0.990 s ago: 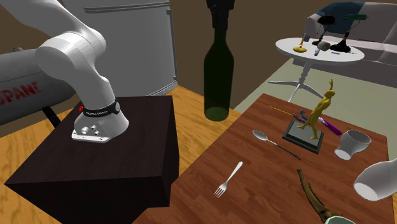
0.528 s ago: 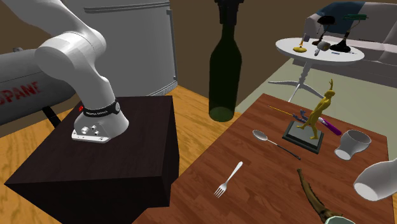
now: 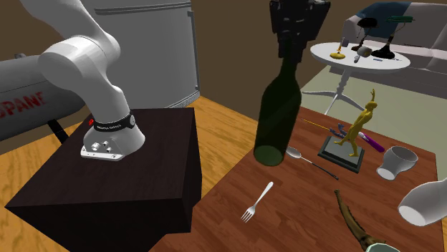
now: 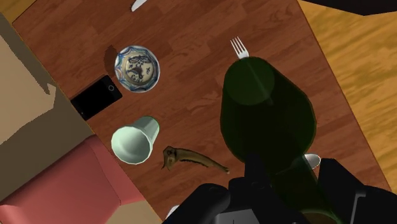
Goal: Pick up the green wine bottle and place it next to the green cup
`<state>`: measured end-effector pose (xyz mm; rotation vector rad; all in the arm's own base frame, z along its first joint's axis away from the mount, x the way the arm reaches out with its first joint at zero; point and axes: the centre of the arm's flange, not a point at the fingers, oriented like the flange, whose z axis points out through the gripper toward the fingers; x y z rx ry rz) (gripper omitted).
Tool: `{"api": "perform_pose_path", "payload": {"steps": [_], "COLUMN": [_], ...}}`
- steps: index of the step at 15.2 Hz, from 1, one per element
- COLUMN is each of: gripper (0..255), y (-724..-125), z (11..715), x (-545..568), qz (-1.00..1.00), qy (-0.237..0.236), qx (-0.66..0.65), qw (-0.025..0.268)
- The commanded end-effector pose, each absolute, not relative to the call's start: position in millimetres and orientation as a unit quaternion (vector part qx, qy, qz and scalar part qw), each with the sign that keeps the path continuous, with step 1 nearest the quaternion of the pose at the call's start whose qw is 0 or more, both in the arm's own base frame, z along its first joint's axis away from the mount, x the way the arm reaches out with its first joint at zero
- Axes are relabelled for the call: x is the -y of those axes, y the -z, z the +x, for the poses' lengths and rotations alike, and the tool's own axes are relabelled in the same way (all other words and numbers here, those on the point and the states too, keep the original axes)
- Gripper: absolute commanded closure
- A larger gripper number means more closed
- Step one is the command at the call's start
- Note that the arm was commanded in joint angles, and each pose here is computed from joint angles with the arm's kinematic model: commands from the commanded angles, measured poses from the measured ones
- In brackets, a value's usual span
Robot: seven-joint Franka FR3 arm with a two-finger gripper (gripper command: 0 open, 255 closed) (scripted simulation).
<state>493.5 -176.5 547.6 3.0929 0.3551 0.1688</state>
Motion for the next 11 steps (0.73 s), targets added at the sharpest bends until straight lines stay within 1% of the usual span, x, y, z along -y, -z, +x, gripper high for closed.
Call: {"api": "perform_pose_path", "payload": {"steps": [1, 11], "gripper": [255, 255], "y": [-537.9, -480.1], "z": [507.5, 581.2], "x": [196.3, 289.4], "qz": [0.992, 0.992], "qy": [-0.055, -0.055], "qx": [-0.114, -0.114], "qw": [0.013, 0.013]}}
